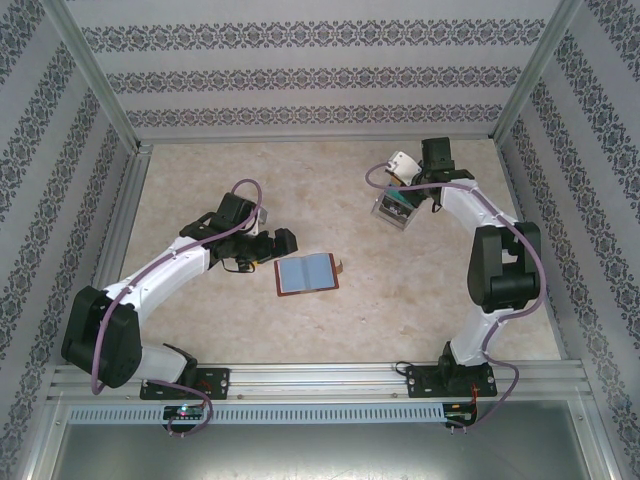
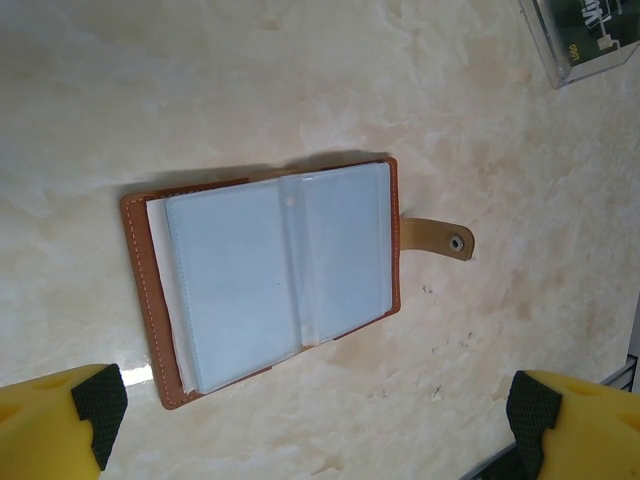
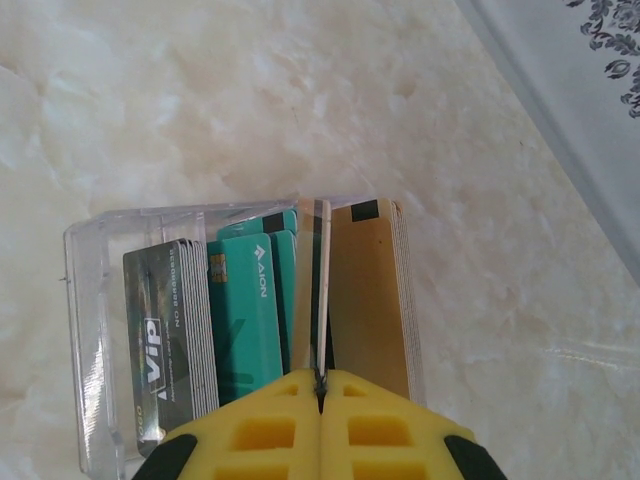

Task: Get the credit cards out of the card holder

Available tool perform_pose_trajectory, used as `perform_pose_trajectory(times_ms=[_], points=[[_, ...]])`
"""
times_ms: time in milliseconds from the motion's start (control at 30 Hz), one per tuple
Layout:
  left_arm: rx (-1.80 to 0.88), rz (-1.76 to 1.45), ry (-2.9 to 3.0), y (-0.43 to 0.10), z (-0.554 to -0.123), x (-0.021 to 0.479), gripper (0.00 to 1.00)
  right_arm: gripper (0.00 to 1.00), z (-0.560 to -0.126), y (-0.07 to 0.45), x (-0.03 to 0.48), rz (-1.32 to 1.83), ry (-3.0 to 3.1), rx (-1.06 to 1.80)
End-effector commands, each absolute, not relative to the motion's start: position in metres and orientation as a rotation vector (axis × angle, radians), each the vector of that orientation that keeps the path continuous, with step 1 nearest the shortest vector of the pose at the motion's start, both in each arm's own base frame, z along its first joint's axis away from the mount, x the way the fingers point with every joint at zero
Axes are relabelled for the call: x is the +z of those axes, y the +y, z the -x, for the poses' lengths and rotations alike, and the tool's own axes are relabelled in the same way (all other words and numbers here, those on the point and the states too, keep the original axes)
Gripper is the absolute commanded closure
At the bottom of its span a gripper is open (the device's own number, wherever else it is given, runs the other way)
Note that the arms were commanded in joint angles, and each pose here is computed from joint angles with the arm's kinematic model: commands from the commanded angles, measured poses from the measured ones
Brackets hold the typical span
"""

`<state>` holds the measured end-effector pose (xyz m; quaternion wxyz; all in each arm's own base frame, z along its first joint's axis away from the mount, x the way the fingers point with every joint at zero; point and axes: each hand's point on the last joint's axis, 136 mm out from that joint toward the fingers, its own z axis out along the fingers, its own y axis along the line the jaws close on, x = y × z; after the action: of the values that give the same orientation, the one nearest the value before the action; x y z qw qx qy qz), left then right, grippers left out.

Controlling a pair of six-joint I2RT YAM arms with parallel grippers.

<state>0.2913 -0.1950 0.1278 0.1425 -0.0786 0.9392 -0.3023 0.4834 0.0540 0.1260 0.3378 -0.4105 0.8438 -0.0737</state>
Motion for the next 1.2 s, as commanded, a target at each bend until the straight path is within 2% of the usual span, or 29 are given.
perform_pose_trajectory(times_ms=[0, 467, 1167], points=[[-0.838, 0.267, 2.726, -0.186, -0.286, 0.125, 0.0, 1.0, -0.492, 0.051, 0.126, 1.07, 2.188, -0.195], [-0.856, 0.262, 2.732, -0.191, -0.292, 0.119, 0.01, 1.0, -0.492, 0.055, 0.169, 1.033, 2.127, -0.173], [-0.824, 0.281, 2.751, -0.184, -0.288, 0.117, 0.0, 1.0, -0.503, 0.044, 0.109, 1.08, 2.227, -0.2]])
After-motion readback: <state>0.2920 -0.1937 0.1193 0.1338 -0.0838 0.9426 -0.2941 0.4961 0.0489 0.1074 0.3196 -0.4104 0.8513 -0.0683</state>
